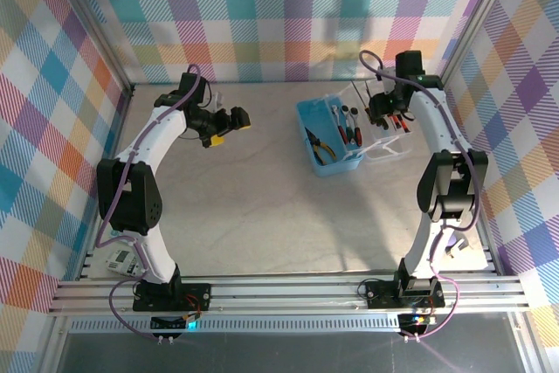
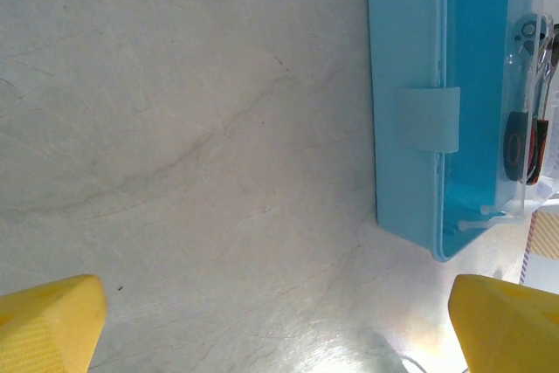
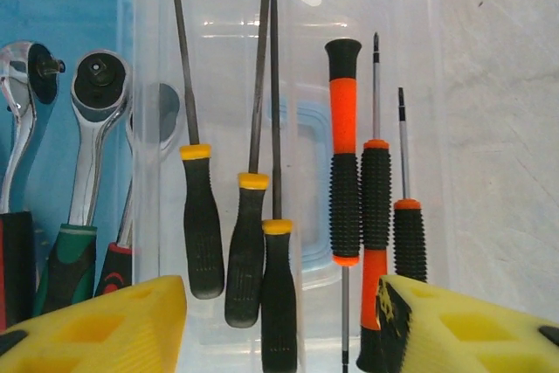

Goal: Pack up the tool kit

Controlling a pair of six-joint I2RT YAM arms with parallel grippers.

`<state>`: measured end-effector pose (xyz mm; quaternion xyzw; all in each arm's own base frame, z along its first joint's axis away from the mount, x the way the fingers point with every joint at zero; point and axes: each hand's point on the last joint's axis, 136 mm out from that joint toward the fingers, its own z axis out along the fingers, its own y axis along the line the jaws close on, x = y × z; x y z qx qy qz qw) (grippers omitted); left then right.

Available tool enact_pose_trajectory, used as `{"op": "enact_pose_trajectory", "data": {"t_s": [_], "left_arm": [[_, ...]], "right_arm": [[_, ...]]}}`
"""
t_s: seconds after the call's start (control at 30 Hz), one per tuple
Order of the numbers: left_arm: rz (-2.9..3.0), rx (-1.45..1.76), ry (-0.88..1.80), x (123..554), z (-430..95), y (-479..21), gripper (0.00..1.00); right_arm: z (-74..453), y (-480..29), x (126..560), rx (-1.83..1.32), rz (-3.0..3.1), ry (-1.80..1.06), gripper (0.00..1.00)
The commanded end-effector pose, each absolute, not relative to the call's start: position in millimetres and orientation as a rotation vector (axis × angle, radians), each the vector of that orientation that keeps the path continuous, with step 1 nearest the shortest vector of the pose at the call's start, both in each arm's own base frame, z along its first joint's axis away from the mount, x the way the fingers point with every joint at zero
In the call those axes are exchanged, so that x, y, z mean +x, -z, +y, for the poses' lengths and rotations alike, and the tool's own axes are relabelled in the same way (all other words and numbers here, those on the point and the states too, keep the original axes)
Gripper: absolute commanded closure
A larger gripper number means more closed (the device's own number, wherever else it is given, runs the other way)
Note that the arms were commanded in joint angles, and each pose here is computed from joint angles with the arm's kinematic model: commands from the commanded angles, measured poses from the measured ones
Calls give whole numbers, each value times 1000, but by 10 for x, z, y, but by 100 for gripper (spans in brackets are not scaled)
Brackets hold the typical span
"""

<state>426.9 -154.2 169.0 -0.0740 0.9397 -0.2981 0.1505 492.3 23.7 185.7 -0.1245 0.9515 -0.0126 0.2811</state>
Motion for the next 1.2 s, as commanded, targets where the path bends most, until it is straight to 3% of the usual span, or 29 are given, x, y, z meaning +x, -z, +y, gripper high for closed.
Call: {"op": "enact_pose_trajectory", "data": {"t_s": [0.0,0.3,0.9,1.17], "left_arm": [[2694,-180,883,4226,-1609,-1760,0],[2701,-184,884,4210,-1618,-1722,0],[2724,-185,875,4194,-1611,-1640,0],[2726,-184,878,4209,-1620,-1630,0]], "right_arm": [[252,-1769,5037,-260,2563,9,45],[395,-1775,5328,-228,2518,-105,70],[456,-1437,5386,-229,2588,-162,98],[463,-1449,5121,-242,2612,-157,100]]}}
